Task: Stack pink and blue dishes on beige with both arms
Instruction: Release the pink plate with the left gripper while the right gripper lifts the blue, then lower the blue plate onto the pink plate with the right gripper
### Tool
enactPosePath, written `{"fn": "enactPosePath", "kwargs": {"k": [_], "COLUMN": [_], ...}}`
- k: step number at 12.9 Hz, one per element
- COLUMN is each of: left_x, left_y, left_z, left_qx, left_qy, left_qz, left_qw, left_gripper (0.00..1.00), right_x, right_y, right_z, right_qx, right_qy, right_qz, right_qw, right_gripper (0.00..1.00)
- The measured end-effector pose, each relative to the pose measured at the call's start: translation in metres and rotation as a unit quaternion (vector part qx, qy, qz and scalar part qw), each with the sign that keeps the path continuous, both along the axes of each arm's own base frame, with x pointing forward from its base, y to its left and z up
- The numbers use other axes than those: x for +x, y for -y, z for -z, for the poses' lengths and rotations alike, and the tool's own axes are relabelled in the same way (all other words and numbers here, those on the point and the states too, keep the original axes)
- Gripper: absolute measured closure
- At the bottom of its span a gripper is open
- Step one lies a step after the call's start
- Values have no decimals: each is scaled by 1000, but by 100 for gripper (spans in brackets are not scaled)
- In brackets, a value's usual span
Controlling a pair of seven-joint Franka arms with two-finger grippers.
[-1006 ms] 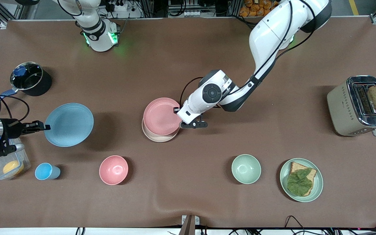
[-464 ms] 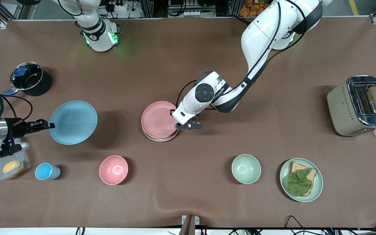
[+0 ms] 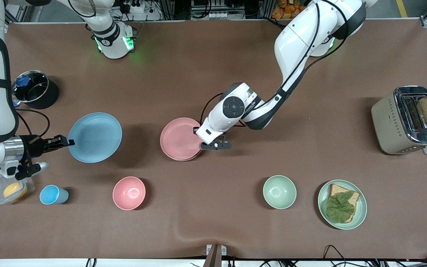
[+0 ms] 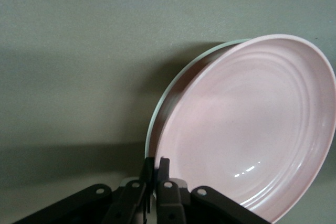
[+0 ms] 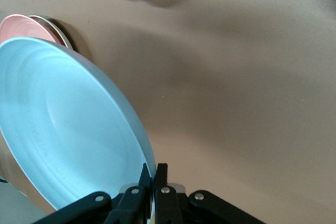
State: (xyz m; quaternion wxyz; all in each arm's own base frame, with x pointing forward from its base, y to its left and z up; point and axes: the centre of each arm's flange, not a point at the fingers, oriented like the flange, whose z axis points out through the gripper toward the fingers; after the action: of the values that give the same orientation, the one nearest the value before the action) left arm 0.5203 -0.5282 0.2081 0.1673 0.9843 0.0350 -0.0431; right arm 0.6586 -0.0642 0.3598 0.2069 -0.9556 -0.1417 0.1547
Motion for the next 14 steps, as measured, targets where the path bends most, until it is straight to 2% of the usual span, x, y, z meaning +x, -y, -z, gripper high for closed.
{"fn": "enactPosePath", "kwargs": {"k": [5, 7, 9, 11, 14], "left_x": [0, 8, 24, 47, 74], "left_y": [0, 0, -5, -32, -113], "left_z": [7, -3, -35, -96, -218], "left_qx": [0, -8, -20, -8, 47], "left_qy": [-2, 7, 27, 33, 47], "left_qz": [-1, -7, -16, -25, -33], "left_qw": [1000, 1000, 999, 999, 997], "left_gripper": [91, 74, 50, 30, 0], "right_x": [-1, -1, -1, 0, 3], "right_y": [-20, -32, -41, -52, -90], "right_z": [9, 12, 13, 15, 28], "right_qx": [16, 15, 14, 17, 7], "right_qy": [-10, -16, -18, -15, -6], "right_qz": [-3, -2, -4, -5, 3], "right_qw": [1000, 1000, 1000, 1000, 1000], "right_gripper": [96, 96, 96, 96, 96]}}
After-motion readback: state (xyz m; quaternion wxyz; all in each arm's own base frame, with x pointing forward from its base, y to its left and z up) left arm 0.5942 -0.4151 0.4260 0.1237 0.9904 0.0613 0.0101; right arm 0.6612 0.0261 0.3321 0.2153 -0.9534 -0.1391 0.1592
